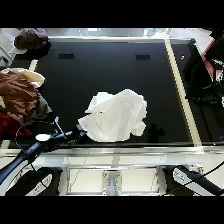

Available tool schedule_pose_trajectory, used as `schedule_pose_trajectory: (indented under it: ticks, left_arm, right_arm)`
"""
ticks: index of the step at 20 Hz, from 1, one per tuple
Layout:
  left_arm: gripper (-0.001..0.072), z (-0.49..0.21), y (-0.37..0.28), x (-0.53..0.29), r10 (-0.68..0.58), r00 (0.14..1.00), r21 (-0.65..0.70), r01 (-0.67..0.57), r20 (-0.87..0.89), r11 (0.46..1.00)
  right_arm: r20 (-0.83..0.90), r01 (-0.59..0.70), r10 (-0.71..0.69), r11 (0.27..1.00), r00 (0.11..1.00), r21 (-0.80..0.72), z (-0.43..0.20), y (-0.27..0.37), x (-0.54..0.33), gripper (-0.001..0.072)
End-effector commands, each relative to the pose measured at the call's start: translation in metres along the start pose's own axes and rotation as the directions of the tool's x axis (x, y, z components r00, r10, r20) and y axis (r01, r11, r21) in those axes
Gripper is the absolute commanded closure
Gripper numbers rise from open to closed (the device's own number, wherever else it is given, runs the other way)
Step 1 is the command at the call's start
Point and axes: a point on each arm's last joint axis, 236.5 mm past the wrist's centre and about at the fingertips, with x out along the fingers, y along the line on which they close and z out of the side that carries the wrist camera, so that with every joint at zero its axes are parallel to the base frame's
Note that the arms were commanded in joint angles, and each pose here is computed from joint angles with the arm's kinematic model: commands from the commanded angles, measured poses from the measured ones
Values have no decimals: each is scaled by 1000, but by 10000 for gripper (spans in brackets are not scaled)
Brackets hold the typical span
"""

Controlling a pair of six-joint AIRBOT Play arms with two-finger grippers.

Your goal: Fold the shirts.

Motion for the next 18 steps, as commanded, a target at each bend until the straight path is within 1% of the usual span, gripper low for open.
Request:
schedule_pose_trajectory:
  ticks: [1,2,4,5,6,9,11,12,13,14,18]
  left_arm:
    - [697,14,-36,4,-100,995,89,98,27,991]
    - [698,23,-51,1,-131,990,101,126,45,987]
    - [698,38,-81,-5,-182,981,146,170,71,975]
    - [698,45,-95,-8,-206,975,167,191,83,967]
    - [698,52,-111,-13,-233,968,191,212,97,958]
    - [698,73,-152,-40,-318,934,285,264,164,922]
    - [699,89,-168,-65,-361,900,321,276,245,906]
    - [699,94,-173,-77,-378,885,337,280,272,899]
    - [699,97,-178,-88,-398,869,353,288,294,890]
    - [699,98,-183,-97,-413,857,366,294,309,883]
    - [699,100,-189,-110,-436,837,384,303,331,872]
  right_arm:
    - [40,-170,173,984,984,-57,9,42,2,162]
    - [54,-225,228,972,972,-65,12,54,10,163]
    - [46,-290,291,956,956,-36,6,66,40,165]
    - [22,-324,324,946,946,-2,-2,71,61,226]
    - [-14,-362,363,931,932,40,-13,78,82,310]
    - [-121,-500,520,851,846,161,-41,109,131,307]
    - [-142,-554,584,807,799,204,-44,128,153,292]
    - [-149,-563,595,800,790,207,-45,136,164,291]
    - [-159,-562,595,800,788,210,-48,146,176,266]
    - [-169,-563,589,806,790,182,-51,156,188,206]
    - [-108,-527,536,844,837,103,-42,181,213,198]
